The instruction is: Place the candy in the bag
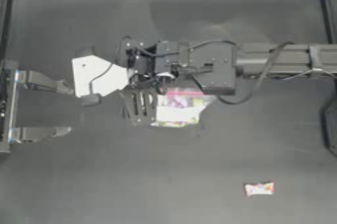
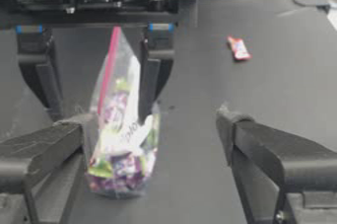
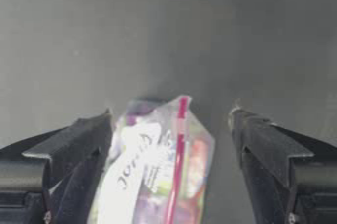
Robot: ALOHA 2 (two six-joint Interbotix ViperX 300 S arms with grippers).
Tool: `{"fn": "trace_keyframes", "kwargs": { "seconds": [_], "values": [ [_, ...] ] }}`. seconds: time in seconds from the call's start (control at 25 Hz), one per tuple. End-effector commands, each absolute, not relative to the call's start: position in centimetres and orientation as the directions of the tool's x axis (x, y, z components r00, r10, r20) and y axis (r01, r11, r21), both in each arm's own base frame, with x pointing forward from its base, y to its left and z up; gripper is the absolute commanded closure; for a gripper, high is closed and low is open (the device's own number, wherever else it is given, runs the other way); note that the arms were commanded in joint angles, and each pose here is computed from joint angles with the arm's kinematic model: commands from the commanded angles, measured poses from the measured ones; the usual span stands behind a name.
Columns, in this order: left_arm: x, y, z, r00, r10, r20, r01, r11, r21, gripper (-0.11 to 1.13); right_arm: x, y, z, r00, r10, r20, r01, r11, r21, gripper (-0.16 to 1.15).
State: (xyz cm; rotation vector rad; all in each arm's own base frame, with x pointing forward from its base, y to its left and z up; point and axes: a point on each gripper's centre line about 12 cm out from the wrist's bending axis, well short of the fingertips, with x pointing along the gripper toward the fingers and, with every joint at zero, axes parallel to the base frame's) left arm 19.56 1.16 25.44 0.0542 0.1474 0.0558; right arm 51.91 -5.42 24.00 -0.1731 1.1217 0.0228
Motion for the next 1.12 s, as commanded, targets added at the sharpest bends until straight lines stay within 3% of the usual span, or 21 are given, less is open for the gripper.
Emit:
{"fn": "trace_keyframes", "kwargs": {
  "seconds": [0.04,0.16,0.44,1.12],
  "values": [
    [19.82,1.21,25.67,0.988,0.061,-0.144,-0.054,0.997,0.055,0.02,52.12,-5.36,25.97,0.481,-0.073,-0.873,-0.100,0.985,-0.137,0.00],
    [19.84,1.21,25.73,0.988,0.061,-0.142,-0.054,0.997,0.055,0.02,52.10,-5.37,25.92,0.480,-0.074,-0.874,-0.100,0.985,-0.138,0.03],
    [19.84,1.19,25.75,0.988,0.060,-0.141,-0.053,0.997,0.054,0.02,52.12,-5.21,25.87,0.478,-0.072,-0.876,-0.108,0.984,-0.140,0.25],
    [19.82,1.21,25.78,0.988,0.061,-0.139,-0.054,0.997,0.055,0.02,52.17,-5.28,25.71,0.454,-0.081,-0.887,-0.112,0.983,-0.147,0.29]
  ]
}}
